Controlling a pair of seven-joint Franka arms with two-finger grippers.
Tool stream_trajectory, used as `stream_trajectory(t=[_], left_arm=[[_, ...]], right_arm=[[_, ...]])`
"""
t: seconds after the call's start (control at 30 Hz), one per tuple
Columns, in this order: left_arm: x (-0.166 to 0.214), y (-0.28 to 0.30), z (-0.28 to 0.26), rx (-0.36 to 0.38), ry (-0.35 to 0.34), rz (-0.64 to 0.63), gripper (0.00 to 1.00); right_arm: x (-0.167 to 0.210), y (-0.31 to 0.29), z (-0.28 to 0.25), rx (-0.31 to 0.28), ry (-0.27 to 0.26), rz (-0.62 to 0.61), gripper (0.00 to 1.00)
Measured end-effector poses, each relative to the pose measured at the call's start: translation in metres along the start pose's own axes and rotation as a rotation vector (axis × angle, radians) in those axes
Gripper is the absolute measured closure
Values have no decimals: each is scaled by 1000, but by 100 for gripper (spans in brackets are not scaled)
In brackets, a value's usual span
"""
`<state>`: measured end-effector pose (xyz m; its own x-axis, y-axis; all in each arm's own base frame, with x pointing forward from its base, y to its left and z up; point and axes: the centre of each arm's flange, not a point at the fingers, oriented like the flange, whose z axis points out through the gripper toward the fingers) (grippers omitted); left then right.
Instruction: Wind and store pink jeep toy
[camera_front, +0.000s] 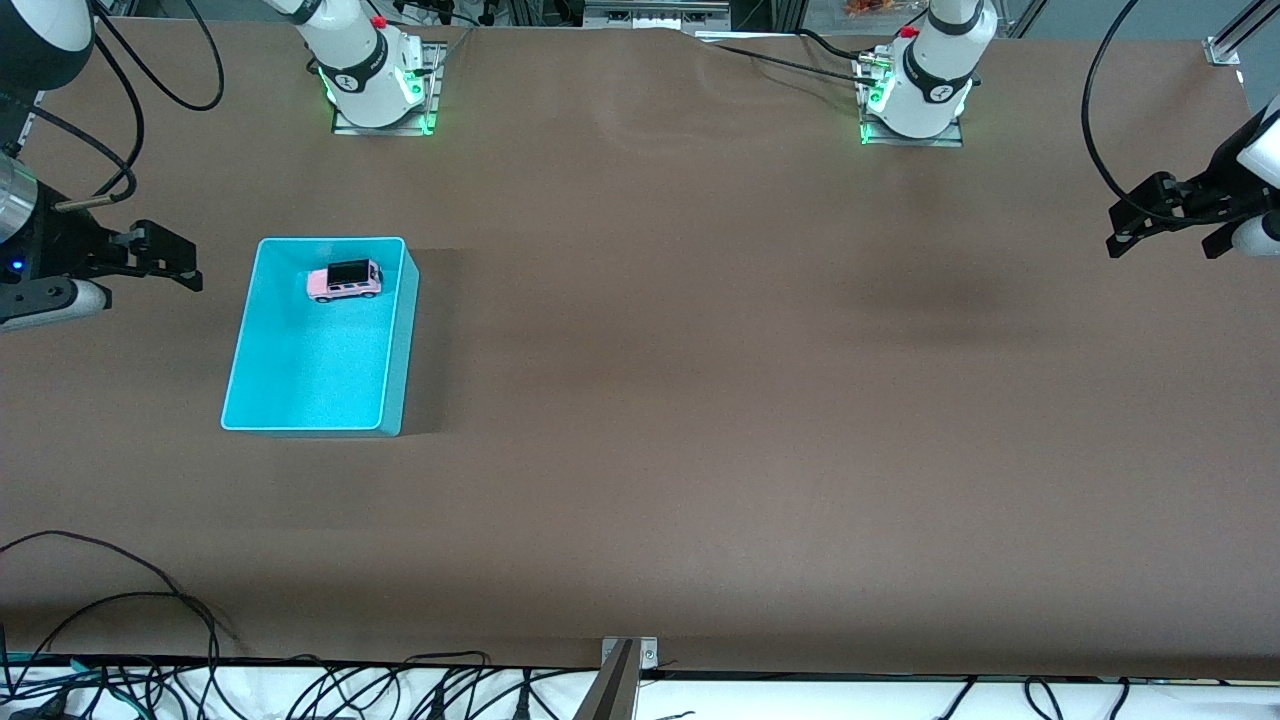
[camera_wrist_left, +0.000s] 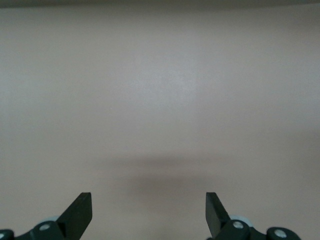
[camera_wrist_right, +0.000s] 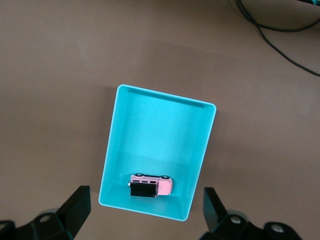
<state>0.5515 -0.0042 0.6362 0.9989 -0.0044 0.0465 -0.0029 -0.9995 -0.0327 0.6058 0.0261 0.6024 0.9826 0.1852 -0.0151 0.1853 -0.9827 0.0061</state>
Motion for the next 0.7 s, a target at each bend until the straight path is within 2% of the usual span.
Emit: stream_trajectory(t=[0.3,0.53,0.7], left_arm=[[0,0,0,0,0,0,0],[0,0,0,0,0,1,0],[0,1,0,0,0,1,0]], right_arm=[[-30,3,-16,-10,-5,40,0],[-76,3,-15,6,16,45,0],[-92,3,-14,11,30,45,0]])
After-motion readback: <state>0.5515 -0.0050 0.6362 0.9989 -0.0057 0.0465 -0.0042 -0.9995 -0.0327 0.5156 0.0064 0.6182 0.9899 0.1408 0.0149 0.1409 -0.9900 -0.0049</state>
